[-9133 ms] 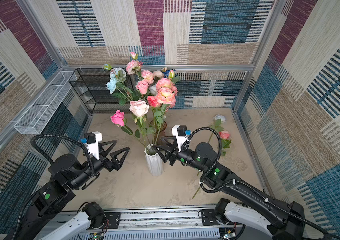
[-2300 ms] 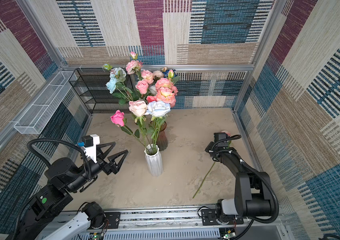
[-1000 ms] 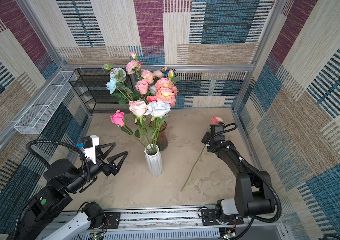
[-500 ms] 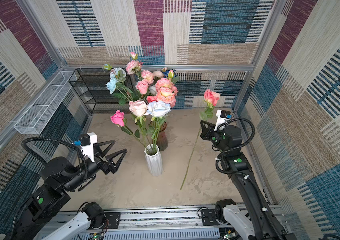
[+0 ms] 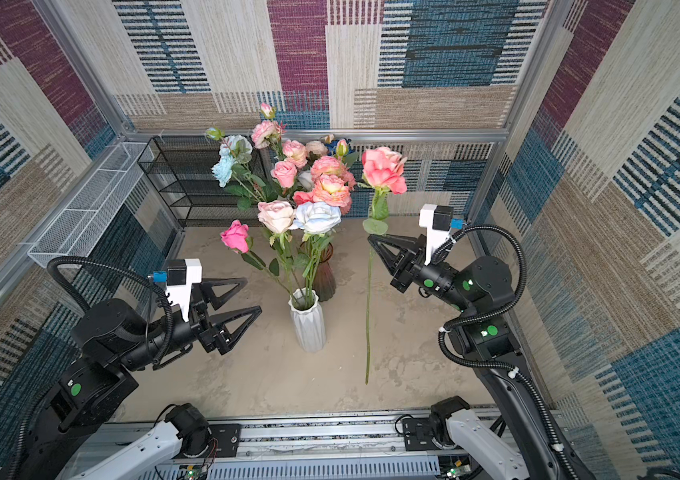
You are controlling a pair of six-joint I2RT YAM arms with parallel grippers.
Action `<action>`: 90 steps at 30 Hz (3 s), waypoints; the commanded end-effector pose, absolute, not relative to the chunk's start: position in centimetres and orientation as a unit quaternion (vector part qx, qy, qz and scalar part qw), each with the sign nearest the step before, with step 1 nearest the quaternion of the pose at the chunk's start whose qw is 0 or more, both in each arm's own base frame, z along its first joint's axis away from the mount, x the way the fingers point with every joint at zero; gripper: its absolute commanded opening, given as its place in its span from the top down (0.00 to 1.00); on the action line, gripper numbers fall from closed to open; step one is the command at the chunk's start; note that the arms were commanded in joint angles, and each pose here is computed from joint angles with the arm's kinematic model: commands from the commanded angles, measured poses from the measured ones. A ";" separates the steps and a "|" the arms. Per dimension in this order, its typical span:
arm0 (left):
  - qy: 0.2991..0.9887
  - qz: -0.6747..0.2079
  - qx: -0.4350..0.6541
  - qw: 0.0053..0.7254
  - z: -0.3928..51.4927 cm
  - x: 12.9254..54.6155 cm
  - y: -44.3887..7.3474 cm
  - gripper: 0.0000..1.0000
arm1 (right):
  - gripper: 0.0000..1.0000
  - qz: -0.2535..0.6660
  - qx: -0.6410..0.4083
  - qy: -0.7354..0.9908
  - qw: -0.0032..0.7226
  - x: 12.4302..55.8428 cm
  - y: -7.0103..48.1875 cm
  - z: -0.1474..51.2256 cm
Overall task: Arrange the flowers into the vase
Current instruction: 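Lift the pink rose toward the vase as the left gripper approaches, then pass the pink rose stem from the right gripper to the left gripper, then lower the pink rose into the white vase with the left gripper and release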
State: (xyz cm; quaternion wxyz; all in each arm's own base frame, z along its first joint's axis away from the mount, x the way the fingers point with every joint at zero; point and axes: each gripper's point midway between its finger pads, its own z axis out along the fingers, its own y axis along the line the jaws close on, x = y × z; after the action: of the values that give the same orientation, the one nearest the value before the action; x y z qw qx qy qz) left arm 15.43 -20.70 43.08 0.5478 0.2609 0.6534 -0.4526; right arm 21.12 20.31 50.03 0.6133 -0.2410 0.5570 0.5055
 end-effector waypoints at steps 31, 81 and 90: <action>0.543 -0.598 0.359 0.466 48.2 13.2 -26.2 0.89 | 0.95 0.575 -0.374 0.448 0.574 14.3 34.0 54.7; 0.621 -0.345 0.330 0.622 47.1 23.6 -25.6 0.59 | 0.38 0.476 -0.235 0.489 0.692 13.6 21.6 54.5; 0.615 -0.352 0.320 0.629 48.0 23.1 -25.1 0.38 | 0.34 0.471 -0.232 0.502 0.688 14.0 21.8 54.0</action>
State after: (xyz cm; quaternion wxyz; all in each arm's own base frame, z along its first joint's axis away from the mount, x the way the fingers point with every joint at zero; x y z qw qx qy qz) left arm 23.24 -25.41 47.09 0.6249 0.3413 0.6165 -0.3361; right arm 13.75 21.87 54.06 0.6890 -0.2393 0.4963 0.4710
